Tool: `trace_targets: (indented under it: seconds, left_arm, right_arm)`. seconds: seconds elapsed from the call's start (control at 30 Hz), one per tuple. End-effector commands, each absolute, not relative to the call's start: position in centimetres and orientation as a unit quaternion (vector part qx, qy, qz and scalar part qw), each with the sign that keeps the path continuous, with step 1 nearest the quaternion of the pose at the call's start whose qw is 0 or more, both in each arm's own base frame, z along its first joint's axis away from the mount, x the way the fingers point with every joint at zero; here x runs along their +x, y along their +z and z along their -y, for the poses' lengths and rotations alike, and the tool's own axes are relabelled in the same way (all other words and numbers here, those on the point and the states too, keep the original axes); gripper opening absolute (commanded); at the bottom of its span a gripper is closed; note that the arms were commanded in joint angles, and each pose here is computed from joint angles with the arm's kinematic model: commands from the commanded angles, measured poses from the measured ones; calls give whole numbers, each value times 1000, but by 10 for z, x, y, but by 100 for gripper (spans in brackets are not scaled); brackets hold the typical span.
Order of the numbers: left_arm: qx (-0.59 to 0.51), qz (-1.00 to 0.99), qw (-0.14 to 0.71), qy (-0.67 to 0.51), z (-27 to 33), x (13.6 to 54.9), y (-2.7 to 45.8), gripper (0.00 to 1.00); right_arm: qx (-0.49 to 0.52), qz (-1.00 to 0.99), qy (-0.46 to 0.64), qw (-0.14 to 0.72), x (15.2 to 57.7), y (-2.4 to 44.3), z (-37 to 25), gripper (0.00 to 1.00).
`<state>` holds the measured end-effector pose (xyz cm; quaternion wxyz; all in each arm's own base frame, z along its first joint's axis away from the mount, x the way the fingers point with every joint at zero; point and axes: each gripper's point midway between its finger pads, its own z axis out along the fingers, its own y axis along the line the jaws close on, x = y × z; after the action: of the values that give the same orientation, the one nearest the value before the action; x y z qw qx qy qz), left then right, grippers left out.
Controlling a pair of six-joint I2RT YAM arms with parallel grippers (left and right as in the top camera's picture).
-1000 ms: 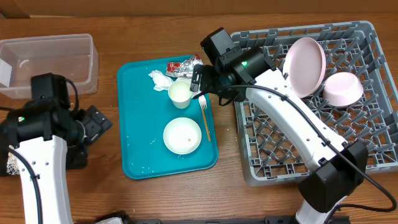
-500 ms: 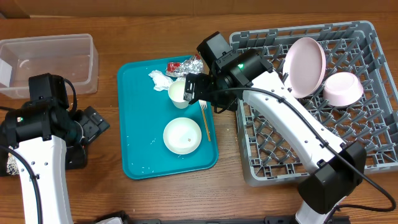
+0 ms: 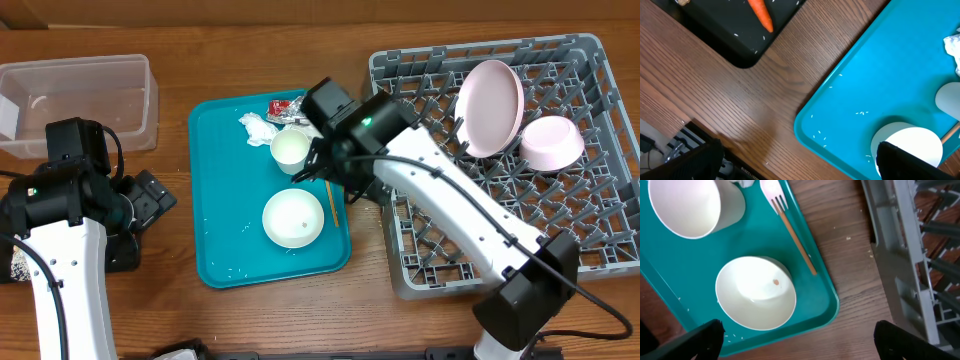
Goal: Sort waste into correct bins and load items into the dishwasher rack
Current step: 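Lower the right gripper down onto the white bowl's rim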
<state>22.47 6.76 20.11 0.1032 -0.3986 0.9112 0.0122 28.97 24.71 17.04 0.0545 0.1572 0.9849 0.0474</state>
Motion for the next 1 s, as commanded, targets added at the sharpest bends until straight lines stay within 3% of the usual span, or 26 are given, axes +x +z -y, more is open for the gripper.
trace_targets:
  seconds: [0.0,0.43,0.97]
  left_arm:
    - [-394,-912,112,9,-68,226,206,100]
    - [-394,-912,112,9,-68,226,206,100]
    - [-394,-912,112,9,-68,226,206,100]
  right_arm:
    - [203,-975,13,86,285,173,-240,100]
    - [258,-961,-32,95,262,164,-237,100]
    - [241,-965,-24,105,240,165,-262,100]
